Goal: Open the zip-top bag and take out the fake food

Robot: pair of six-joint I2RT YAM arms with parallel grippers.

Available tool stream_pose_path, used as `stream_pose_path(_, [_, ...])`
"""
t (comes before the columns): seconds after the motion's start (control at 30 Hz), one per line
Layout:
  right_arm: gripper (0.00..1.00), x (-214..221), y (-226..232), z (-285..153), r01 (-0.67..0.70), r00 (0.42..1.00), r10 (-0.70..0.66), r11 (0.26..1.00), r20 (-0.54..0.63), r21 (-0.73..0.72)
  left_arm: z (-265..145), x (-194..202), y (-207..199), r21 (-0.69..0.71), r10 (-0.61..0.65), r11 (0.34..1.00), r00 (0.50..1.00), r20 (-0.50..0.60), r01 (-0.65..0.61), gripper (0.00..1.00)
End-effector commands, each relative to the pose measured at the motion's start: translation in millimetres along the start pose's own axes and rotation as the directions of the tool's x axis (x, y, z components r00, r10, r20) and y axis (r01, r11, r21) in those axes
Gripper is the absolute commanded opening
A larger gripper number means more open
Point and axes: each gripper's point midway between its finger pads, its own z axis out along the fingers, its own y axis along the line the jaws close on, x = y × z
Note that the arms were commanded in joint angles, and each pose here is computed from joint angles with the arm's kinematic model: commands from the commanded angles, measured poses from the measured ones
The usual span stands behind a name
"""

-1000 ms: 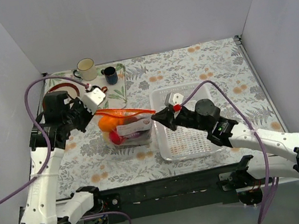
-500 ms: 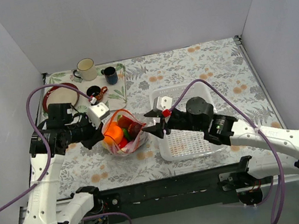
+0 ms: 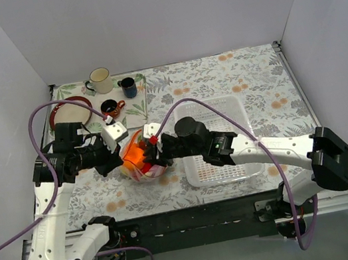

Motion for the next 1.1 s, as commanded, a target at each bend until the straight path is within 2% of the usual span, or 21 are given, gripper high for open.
stream_pose_path(0.0, [0.31,22,5,-1,-0.027,0.998,0.027,1.0,-0.053,0.001,-5,-7,-8,0.023,0.024,0.999,0.999,0.045,-0.025,0.0])
stream_pose_path(0.07, [0.36,29,6,-1,-0.033,0.997,0.032,0.999,-0.072,-0.003,-5,-10,-10,0.036,0.025,0.999,0.998,0.055,-0.027,0.0])
stream_pose_path(0.1, [0.5,34,7,0,-0.041,0.995,0.041,0.999,-0.091,-0.006,-5,-10,-11,0.043,0.022,0.999,0.998,0.059,-0.025,0.0])
stream_pose_path(0.13, [0.57,40,8,2,-0.05,0.993,0.049,0.999,-0.11,-0.007,-4,-12,-12,0.052,0.012,0.999,0.998,0.063,-0.015,0.0])
stream_pose_path(0.17, [0.66,44,9,2,-0.055,0.991,0.053,0.998,-0.123,-0.008,-3,-14,-15,0.07,0.003,0.997,0.997,0.072,-0.008,0.08])
stream_pose_path(0.2, [0.8,50,9,3,-0.062,0.988,0.06,0.998,-0.14,-0.006,-2,-15,-15,0.078,-0.001,0.997,0.997,0.079,-0.005,0.25])
stream_pose_path(0.23, [0.86,60,9,2,-0.067,0.983,0.067,0.998,-0.171,0.007,0,-18,-15,0.084,-0.036,0.996,0.996,0.085,0.028,0.55])
stream_pose_path(0.27, [0.9,66,12,1,-0.069,0.98,0.069,0.998,-0.186,0.006,1,-20,-16,0.092,-0.044,0.995,0.995,0.095,0.035,0.69])
stream_pose_path(0.3, [0.99,70,13,-1,-0.067,0.978,0.068,0.998,-0.196,0.009,3,-21,-14,0.09,-0.06,0.995,0.993,0.099,0.052,0.78])
stream_pose_path(0.33, [0.99,79,14,-5,-0.066,0.974,0.07,0.998,-0.217,0.025,5,-28,-6,0.064,-0.054,0.997,0.991,0.124,0.047,0.8])
stream_pose_path(0.53, [0.99,109,22,-17,-0.018,0.957,0.039,0.997,-0.288,0.075,16,-53,45,-0.118,-0.035,0.991,0.979,0.199,0.06,0.83])
stream_pose_path(0.63, [0.99,122,26,-20,-0.018,0.95,0.045,0.996,-0.309,0.088,49,-30,72,-0.168,-0.07,0.981,0.989,0.133,0.092,0.75])
stream_pose_path(0.7, [0.98,127,29,-22,-0.024,0.952,0.049,0.996,-0.302,0.086,75,-7,79,-0.145,-0.098,0.984,0.993,0.07,0.107,0.68])
stream_pose_path(0.87, [0.98,131,34,-23,-0.012,0.959,0.035,0.997,-0.282,0.083,124,49,74,-0.077,-0.193,0.979,0.98,-0.052,0.189,0.58])
stream_pose_path(0.93, [0.99,131,37,-22,0.0,0.966,0.02,0.997,-0.256,0.077,131,55,71,-0.058,-0.214,0.976,0.975,-0.065,0.21,0.55])
stream_pose_path(1.07, [0.99,143,37,-16,0.011,0.958,0.009,0.998,-0.286,0.07,130,54,62,-0.023,-0.237,0.972,0.97,-0.054,0.236,0.54])
